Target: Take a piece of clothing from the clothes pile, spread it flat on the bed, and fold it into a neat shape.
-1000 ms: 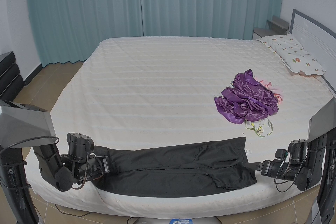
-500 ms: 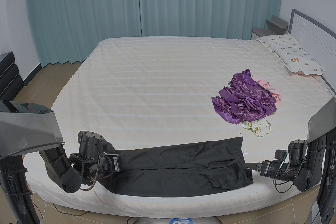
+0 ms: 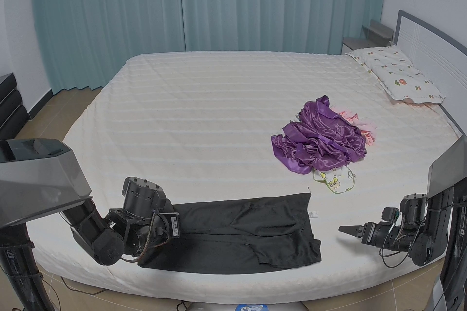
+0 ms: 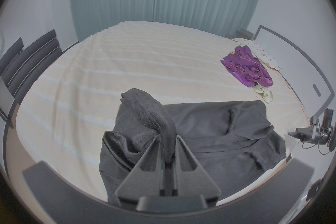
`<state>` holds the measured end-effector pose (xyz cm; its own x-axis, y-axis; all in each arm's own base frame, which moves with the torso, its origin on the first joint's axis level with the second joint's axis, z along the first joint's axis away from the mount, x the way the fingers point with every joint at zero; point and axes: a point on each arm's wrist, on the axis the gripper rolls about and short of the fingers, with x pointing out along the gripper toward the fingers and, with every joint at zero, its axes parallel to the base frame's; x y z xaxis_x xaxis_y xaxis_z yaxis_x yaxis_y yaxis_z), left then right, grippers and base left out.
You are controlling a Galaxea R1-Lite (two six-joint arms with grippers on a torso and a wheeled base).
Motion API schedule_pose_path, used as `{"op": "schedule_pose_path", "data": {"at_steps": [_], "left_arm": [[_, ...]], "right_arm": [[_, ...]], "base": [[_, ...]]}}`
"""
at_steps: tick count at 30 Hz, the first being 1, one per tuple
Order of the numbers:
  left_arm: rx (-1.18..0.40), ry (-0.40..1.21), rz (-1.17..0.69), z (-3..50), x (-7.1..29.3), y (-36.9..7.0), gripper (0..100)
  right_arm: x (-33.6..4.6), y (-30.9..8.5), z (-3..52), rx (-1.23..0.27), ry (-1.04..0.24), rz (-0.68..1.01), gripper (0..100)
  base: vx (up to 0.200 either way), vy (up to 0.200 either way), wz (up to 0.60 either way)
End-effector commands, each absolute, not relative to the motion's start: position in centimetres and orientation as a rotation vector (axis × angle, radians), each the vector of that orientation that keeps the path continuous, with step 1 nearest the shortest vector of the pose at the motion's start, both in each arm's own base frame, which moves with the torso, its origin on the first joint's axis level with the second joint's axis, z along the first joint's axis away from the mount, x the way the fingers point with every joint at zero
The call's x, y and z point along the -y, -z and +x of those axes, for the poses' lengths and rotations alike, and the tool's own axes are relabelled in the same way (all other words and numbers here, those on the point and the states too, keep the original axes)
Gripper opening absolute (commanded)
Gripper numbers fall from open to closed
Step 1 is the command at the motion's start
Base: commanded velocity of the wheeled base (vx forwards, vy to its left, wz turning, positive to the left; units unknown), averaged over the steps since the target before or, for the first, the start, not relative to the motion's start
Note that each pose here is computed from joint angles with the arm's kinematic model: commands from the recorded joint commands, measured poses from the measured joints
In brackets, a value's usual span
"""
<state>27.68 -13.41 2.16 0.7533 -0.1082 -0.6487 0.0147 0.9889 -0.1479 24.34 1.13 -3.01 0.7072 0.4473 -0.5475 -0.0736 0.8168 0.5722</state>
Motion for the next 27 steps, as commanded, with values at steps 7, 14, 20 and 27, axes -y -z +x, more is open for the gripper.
{"op": "schedule_pose_path", "data": {"at_steps": [7,14,20,27], "left_arm": [[-0.704,0.052,-0.186,28.6,14.6,-3.5,0],[-0.732,0.070,-0.205,29.0,16.4,-4.2,0],[-0.746,0.083,-0.209,29.3,17.6,-4.5,0],[-0.764,0.080,-0.202,30.4,18.4,-3.1,0]], "right_arm": [[-1.2,2.9,24.4,-0.722,-0.313,0.547,100],[-1.2,3.0,24.4,-0.723,-0.312,0.546,100],[-1.3,3.0,24.4,-0.725,-0.313,0.546,100],[-1.3,3.1,24.4,-0.729,-0.312,0.546,100]], "base": [[0.000,-0.200,0.00],[0.000,-0.200,0.00],[0.000,-0.200,0.00],[0.000,-0.114,0.00]]}}
